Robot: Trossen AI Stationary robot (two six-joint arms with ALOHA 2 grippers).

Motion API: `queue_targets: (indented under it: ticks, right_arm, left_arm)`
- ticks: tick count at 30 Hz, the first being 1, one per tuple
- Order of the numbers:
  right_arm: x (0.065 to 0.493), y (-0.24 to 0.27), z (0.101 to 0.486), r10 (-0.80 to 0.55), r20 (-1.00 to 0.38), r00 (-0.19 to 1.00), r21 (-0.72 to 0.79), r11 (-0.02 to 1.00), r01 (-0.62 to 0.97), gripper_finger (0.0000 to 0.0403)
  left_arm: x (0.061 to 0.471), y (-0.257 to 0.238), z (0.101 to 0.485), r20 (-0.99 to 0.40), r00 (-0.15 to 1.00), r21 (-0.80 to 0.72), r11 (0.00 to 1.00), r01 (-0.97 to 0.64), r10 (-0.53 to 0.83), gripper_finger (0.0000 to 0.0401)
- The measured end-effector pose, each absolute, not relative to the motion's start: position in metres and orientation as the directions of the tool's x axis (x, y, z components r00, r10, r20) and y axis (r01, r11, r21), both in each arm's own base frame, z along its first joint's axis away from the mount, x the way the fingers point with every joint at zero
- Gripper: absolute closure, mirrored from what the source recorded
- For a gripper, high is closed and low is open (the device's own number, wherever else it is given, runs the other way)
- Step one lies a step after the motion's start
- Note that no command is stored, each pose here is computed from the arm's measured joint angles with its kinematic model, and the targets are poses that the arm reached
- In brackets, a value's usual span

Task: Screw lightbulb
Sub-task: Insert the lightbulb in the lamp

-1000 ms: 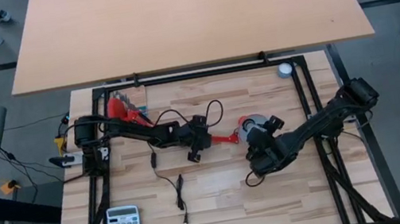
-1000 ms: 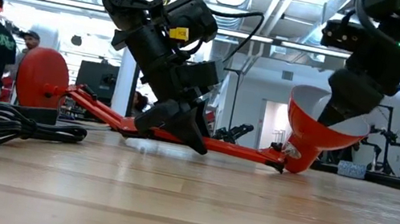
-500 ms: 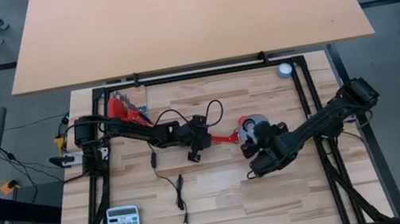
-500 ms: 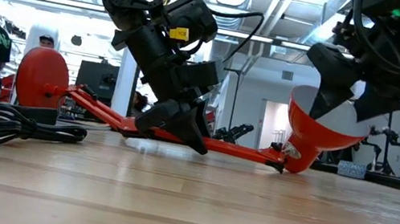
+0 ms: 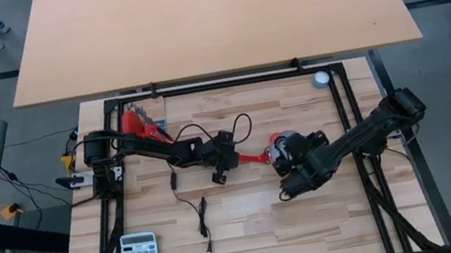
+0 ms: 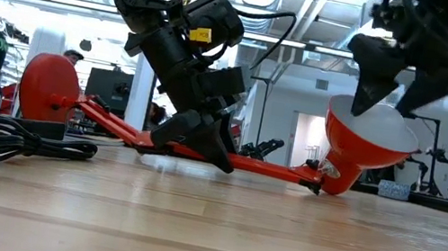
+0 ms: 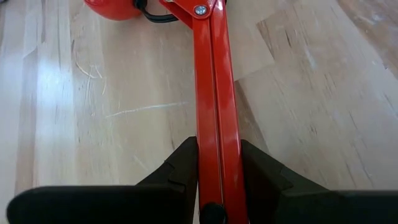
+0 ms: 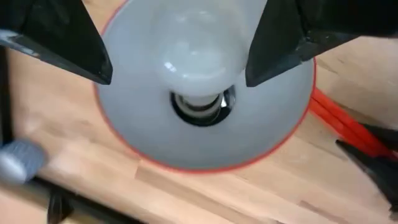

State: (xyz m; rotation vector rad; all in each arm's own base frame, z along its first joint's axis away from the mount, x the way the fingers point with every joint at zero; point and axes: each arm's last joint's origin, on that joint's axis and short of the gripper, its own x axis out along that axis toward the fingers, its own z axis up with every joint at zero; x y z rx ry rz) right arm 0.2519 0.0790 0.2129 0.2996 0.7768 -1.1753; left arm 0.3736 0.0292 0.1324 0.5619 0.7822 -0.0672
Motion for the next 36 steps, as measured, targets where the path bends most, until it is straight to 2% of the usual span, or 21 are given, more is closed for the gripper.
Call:
queue_targets:
  ticks: [5, 8, 11, 13, 17, 30, 36]
  right_arm:
    - [0.255, 0.087, 0.227, -0.702, -0.683, 0.201, -0.365, 0.567, 0.738, 0.0022]
    - [0.253, 0.103, 0.228, -0.68, -0.685, 0.262, -0.499, 0.7, 0.511, 0.0022]
    - [0.245, 0.122, 0.22, -0.65, -0.686, 0.327, -0.594, 0.76, 0.264, 0.0018]
    - [0.238, 0.129, 0.215, -0.644, -0.683, 0.345, -0.619, 0.761, 0.193, 0.0014]
    - [0.23, 0.134, 0.207, -0.668, -0.643, 0.375, -0.658, 0.732, 0.175, 0.0008]
    - [0.236, 0.108, 0.184, -0.699, -0.636, 0.328, -0.704, 0.699, 0.126, 0.0008]
    - [0.238, 0.103, 0.184, -0.712, -0.628, 0.314, -0.718, 0.686, 0.12, 0.0024]
  left_arm:
    - [0.373, 0.029, 0.132, -0.685, 0.713, 0.455, 0.852, 0.261, 0.148, 0.0319]
    - [0.373, 0.029, 0.132, -0.686, 0.713, 0.455, 0.852, 0.26, 0.149, 0.0319]
    - [0.373, 0.029, 0.132, -0.685, 0.712, 0.456, 0.852, 0.258, 0.151, 0.0319]
    - [0.373, 0.029, 0.132, -0.685, 0.712, 0.456, 0.852, 0.258, 0.151, 0.0319]
    - [0.373, 0.03, 0.132, -0.685, 0.712, 0.456, 0.852, 0.257, 0.152, 0.0319]
    - [0.373, 0.03, 0.132, -0.685, 0.711, 0.461, 0.851, 0.253, 0.16, 0.0319]
    - [0.373, 0.031, 0.132, -0.685, 0.71, 0.461, 0.852, 0.249, 0.164, 0.0319]
